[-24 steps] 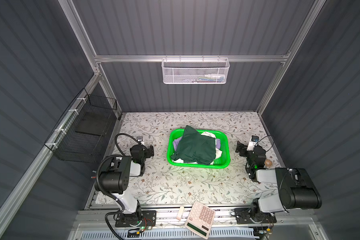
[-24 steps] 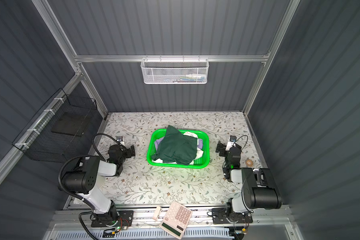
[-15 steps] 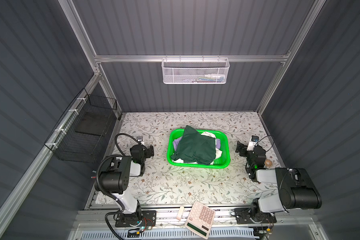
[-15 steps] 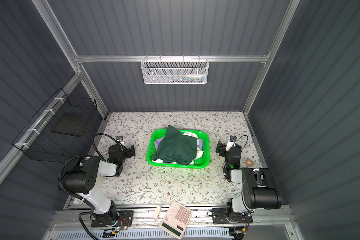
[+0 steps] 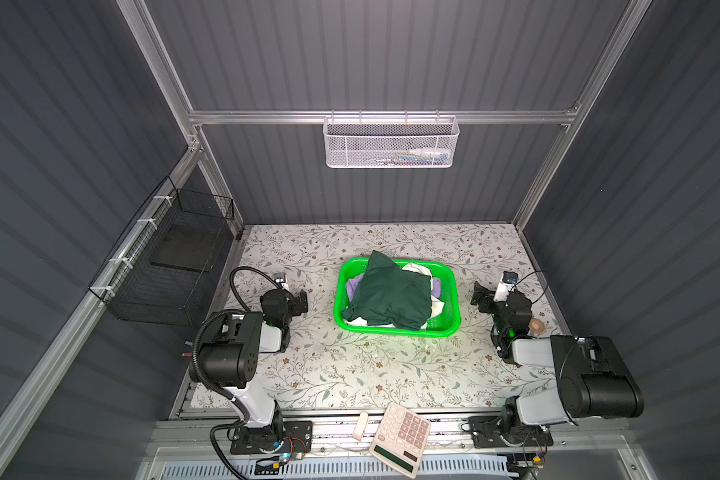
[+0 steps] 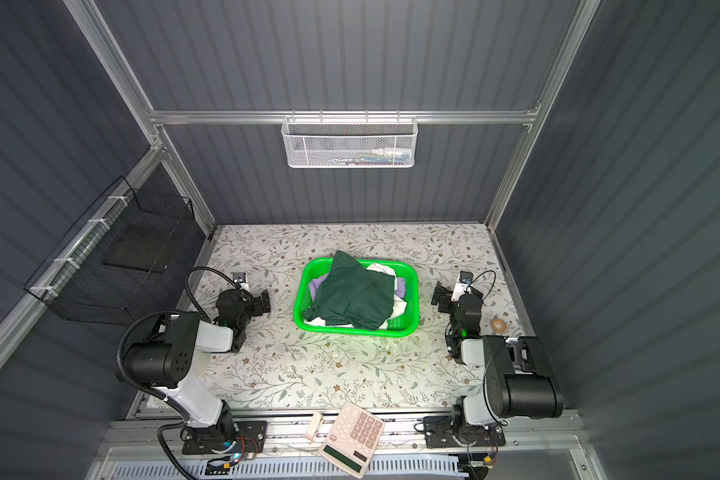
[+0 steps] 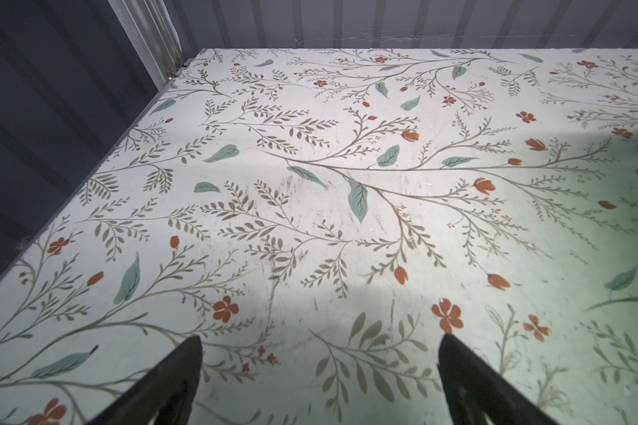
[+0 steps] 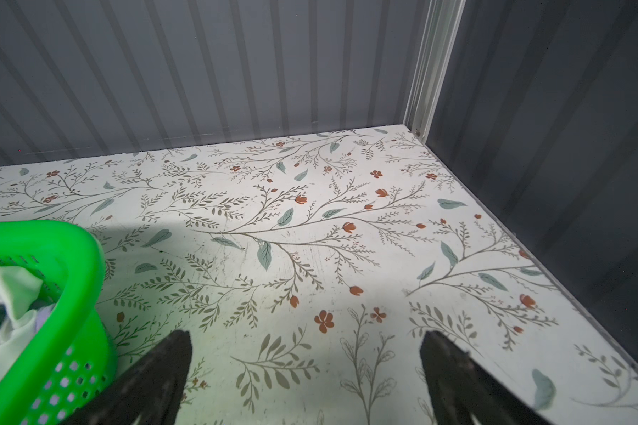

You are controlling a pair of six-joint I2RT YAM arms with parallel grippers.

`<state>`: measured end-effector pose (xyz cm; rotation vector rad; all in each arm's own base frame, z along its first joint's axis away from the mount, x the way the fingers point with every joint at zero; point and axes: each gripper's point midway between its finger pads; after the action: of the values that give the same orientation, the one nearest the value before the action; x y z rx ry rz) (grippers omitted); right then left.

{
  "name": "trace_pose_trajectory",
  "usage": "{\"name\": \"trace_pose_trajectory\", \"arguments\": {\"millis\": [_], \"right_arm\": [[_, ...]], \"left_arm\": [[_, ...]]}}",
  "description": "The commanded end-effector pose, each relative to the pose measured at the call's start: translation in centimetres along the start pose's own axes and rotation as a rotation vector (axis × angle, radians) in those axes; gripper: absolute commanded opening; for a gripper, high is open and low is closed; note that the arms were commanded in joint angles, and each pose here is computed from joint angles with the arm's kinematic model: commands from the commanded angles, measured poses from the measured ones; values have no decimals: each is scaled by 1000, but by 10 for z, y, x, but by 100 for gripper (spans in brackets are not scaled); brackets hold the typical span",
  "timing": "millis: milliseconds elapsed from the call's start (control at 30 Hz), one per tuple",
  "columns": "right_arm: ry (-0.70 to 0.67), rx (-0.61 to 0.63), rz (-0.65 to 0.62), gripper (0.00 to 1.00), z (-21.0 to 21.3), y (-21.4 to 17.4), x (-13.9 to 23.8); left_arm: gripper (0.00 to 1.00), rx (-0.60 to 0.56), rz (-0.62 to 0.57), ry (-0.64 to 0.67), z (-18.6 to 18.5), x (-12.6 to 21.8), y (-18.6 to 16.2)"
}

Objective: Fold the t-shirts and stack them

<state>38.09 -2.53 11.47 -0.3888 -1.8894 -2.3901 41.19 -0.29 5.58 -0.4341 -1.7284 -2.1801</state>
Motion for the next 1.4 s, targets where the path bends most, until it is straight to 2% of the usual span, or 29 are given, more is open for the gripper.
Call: {"name": "trace_pose_trajectory", "arguments": {"millis": [0,233,300,333,400,467,567,633,700,767,900,1033,1233,1300,1367], "right_arm": [[13,-9,-13,99,3,7,-2],[30,-13,-7,99,3,7,-2],[48,13,-11,99,12,16,3],[4,25,-27,99,13,29,9],[-73,-13,-20,99,11,56,21],[-52,-99,24,99,23,87,38],[4,-162,156,99,48,103,55],[59,-149,266,99,72,99,64],[104,-115,372,99,96,89,74],[125,-117,483,99,110,73,85],[163,-252,576,99,120,46,95],[188,-320,583,99,121,33,103],[170,-279,592,99,114,28,109],[172,-272,595,99,114,26,109],[177,-277,599,99,116,25,107]], "left_arm": [[100,-17,-31,-6,-2,-3,11],[100,-28,-38,-24,-4,-3,14],[100,-67,5,-89,-13,1,33],[100,-47,77,-82,-8,4,47],[97,62,142,-53,5,15,82],[90,123,138,-83,-5,34,121],[89,62,143,-193,-57,68,161],[88,45,223,-314,-98,87,170],[80,25,316,-446,-143,108,172],[76,-63,344,-534,-191,134,180],[75,-276,407,-527,-256,159,166],[71,-425,506,-482,-292,157,135],[65,-544,542,-422,-306,141,106],[59,-566,542,-411,-308,135,102],[47,-588,545,-411,-311,131,99]]}}
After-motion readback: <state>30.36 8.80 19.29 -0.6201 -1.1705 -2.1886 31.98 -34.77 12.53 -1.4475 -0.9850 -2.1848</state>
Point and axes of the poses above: each gripper's point midway between its finger pads, its own x axis back along the fingers, its own z axis along the line the jaws close on, y = z × x, and after that the axes turned 11 degrees about -x, right-handed
